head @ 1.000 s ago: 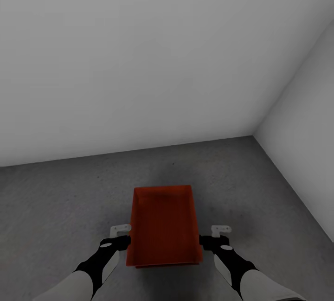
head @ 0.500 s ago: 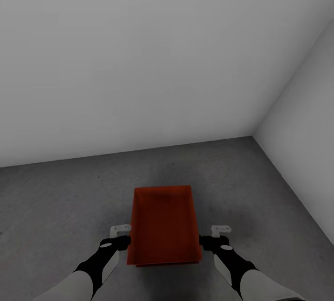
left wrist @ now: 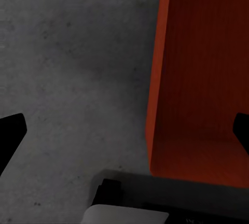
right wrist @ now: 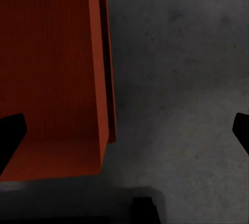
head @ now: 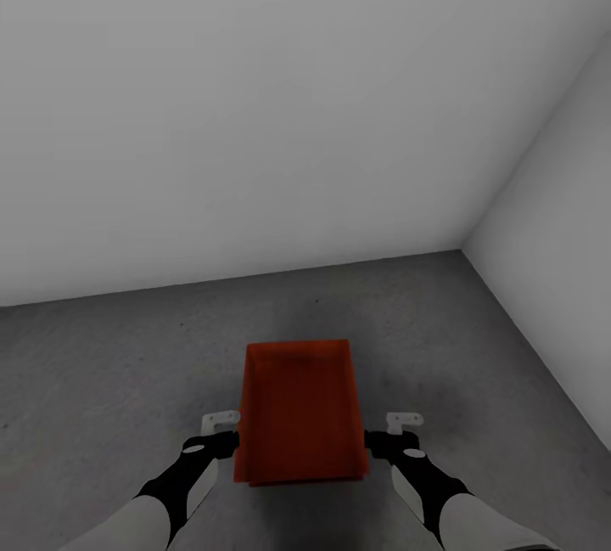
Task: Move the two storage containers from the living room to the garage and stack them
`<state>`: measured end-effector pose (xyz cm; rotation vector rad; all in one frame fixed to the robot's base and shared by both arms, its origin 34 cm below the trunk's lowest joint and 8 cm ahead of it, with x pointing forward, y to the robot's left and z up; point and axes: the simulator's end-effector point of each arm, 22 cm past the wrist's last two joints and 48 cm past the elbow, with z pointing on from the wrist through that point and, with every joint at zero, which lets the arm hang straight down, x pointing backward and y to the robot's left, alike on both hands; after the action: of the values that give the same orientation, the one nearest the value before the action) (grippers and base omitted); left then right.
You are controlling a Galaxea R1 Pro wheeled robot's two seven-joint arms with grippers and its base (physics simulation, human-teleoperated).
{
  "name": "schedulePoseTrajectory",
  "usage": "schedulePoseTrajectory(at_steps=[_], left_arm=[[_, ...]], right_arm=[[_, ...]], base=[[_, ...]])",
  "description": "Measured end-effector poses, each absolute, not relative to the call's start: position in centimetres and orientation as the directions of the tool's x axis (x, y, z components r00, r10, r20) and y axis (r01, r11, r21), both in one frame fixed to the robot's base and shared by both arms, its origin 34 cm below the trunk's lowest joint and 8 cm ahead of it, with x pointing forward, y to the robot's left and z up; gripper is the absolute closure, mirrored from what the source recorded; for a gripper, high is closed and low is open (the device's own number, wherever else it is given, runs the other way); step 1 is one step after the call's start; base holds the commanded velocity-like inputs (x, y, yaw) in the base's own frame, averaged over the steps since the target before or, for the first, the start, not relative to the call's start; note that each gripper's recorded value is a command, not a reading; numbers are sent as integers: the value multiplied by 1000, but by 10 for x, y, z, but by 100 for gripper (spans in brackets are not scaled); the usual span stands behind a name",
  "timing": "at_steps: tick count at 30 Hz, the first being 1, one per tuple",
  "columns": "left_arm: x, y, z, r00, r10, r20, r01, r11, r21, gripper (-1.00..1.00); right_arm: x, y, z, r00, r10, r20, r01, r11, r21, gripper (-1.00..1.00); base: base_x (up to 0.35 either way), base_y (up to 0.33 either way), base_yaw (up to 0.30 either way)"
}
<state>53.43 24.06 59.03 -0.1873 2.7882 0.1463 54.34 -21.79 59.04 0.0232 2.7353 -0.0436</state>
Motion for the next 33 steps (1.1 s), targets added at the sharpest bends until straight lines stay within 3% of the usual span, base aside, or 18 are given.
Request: schedulePoseTrajectory(at_steps=[33], left_arm=[[522, 247, 610, -934, -110, -340, -148, 985, 87, -100]], right_arm=[[532, -240, 610, -917, -7, -400, 20, 998, -62, -100]], base=[[0, 0, 0]])
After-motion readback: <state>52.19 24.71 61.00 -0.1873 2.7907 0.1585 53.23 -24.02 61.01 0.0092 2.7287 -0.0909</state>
